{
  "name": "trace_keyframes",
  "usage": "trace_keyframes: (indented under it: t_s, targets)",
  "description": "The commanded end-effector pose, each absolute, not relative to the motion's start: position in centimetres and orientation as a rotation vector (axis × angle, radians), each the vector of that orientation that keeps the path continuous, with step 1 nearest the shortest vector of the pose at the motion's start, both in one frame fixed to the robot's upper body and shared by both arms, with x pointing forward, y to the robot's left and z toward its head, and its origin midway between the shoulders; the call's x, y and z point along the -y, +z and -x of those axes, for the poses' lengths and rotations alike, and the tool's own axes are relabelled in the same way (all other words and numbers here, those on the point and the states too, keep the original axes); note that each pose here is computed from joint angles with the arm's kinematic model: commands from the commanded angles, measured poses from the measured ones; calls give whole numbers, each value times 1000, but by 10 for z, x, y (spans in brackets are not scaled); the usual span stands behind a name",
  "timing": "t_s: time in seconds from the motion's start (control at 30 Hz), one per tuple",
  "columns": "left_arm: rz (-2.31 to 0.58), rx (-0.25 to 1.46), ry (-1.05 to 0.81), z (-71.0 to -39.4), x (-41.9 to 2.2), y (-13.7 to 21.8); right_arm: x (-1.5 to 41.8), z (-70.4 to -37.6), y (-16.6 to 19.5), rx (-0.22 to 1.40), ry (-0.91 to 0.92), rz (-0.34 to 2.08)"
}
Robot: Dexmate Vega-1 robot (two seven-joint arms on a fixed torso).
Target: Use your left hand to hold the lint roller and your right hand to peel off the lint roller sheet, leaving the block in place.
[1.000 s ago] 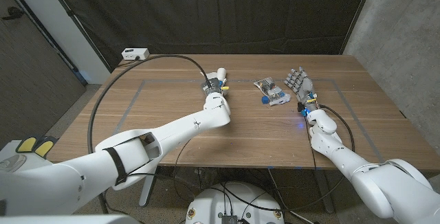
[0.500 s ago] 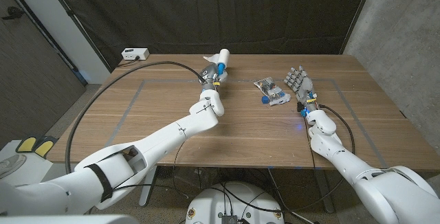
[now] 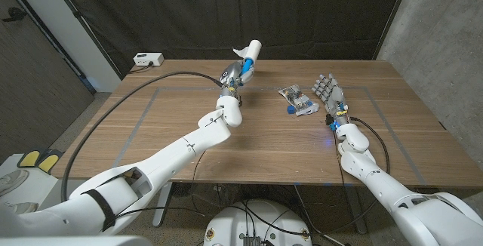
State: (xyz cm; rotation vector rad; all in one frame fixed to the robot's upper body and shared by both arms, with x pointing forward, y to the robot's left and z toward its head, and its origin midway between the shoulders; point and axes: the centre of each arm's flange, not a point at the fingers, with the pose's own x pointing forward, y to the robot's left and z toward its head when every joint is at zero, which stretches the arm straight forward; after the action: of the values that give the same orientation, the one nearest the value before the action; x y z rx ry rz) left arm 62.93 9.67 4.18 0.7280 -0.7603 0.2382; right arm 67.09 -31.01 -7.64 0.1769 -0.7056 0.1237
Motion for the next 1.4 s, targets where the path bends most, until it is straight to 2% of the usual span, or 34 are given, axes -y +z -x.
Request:
trace_keyframes:
  t_s: [0.03, 0.67, 1.03, 1.4]
  targets:
    - [-435, 858, -35, -626, -108, 49, 299, -661, -76, 738, 136, -150]
    - [-102, 856, -580, -651, -115, 54, 291, -662, -68, 766, 145, -117]
    - [-53, 921, -886, -660, -102, 65, 291, -661, -72, 781, 132, -125]
    - [-97, 894, -1022, -662, -91, 74, 291, -660, -73, 788, 121, -119]
